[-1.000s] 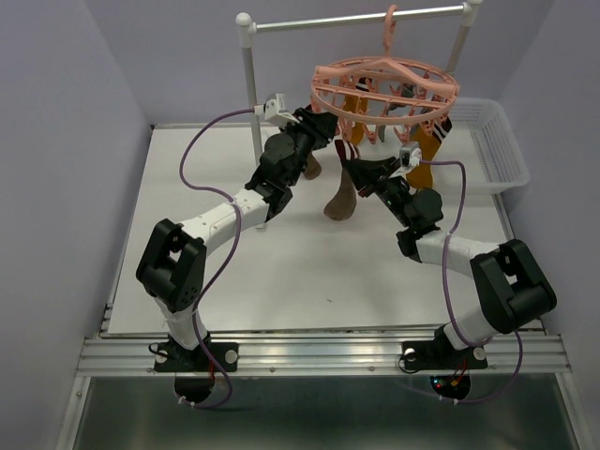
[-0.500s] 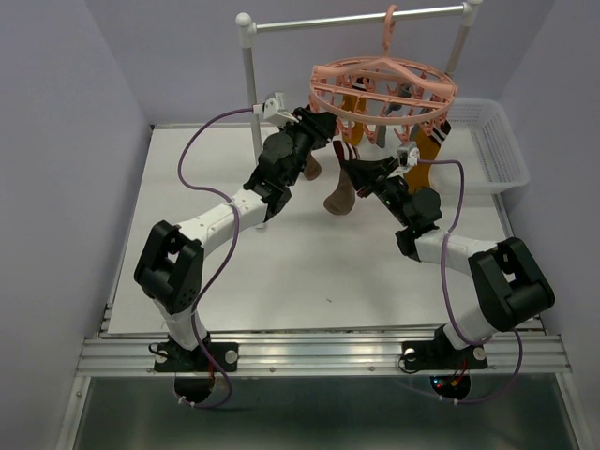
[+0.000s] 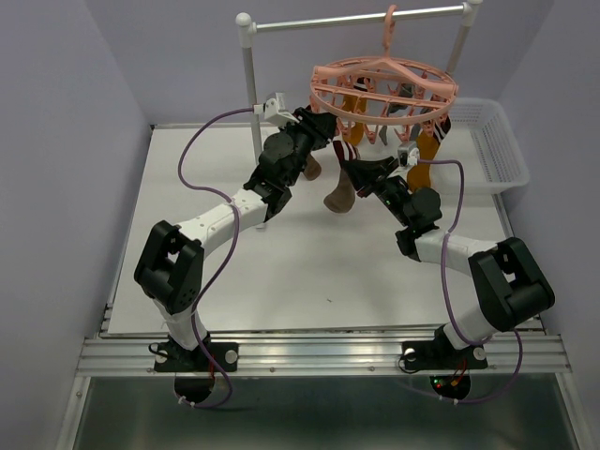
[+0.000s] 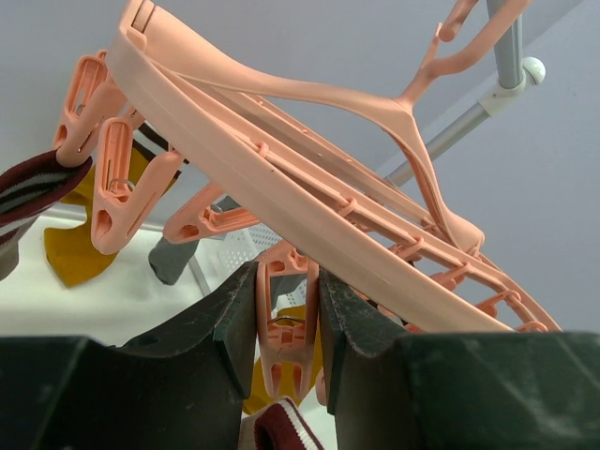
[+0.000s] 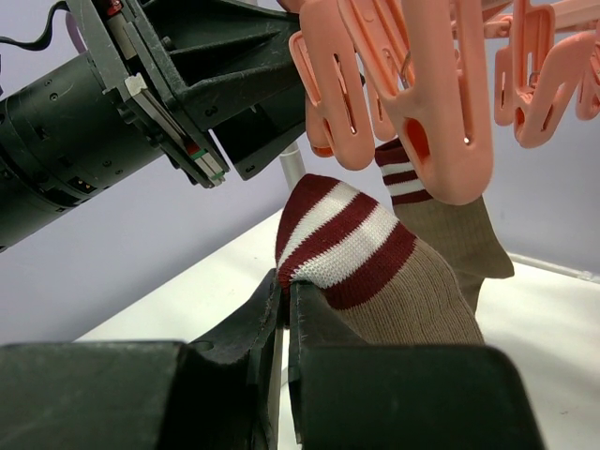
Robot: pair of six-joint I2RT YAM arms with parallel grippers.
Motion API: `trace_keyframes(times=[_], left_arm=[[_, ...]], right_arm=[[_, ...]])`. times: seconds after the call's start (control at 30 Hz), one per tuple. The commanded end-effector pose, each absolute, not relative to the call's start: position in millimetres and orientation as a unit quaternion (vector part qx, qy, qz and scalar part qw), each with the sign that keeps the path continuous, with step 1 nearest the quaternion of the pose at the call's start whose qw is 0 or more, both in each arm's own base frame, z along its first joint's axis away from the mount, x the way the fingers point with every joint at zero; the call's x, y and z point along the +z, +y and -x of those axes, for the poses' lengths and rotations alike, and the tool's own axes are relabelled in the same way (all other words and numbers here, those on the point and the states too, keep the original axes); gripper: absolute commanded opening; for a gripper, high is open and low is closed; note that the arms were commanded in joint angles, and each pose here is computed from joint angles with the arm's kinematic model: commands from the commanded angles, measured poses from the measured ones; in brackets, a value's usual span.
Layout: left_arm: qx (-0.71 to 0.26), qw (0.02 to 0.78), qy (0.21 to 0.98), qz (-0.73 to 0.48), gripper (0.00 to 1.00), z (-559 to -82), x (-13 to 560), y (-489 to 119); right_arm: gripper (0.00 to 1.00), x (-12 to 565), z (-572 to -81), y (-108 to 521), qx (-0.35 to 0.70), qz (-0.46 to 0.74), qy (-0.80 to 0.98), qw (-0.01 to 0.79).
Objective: Clip the socks to the hanger
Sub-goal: Clamp the sock onto the hanger.
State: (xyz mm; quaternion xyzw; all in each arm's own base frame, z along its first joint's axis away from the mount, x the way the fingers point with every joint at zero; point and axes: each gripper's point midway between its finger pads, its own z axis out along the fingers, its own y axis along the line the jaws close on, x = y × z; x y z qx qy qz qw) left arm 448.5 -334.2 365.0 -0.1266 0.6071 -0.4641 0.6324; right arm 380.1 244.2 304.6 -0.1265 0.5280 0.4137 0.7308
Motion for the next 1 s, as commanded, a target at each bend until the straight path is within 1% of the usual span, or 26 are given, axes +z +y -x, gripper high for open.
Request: trace_keyframes(times=[0.0, 0.67, 0.97], left_arm=[[-0.477, 0.643, 0.586, 0.126, 0.0, -438.5, 391.7, -328.0], [-0.478, 0.637, 0.59, 0.131, 0.0, -441.0, 386.5, -329.8], [-0.48, 0.638, 0.588, 0.129, 0.0, -439.8, 388.8, -329.9]], right_arm=[[0.01, 394.1, -344.5, 231.2, 0.423, 0.144, 0.357, 0.821], [0.01, 406.8, -331.4, 226.4, 0.414, 0.155, 0.332, 0.833], [0.01, 386.8, -329.2, 213.0, 0.392, 0.131, 0.366, 0.834]])
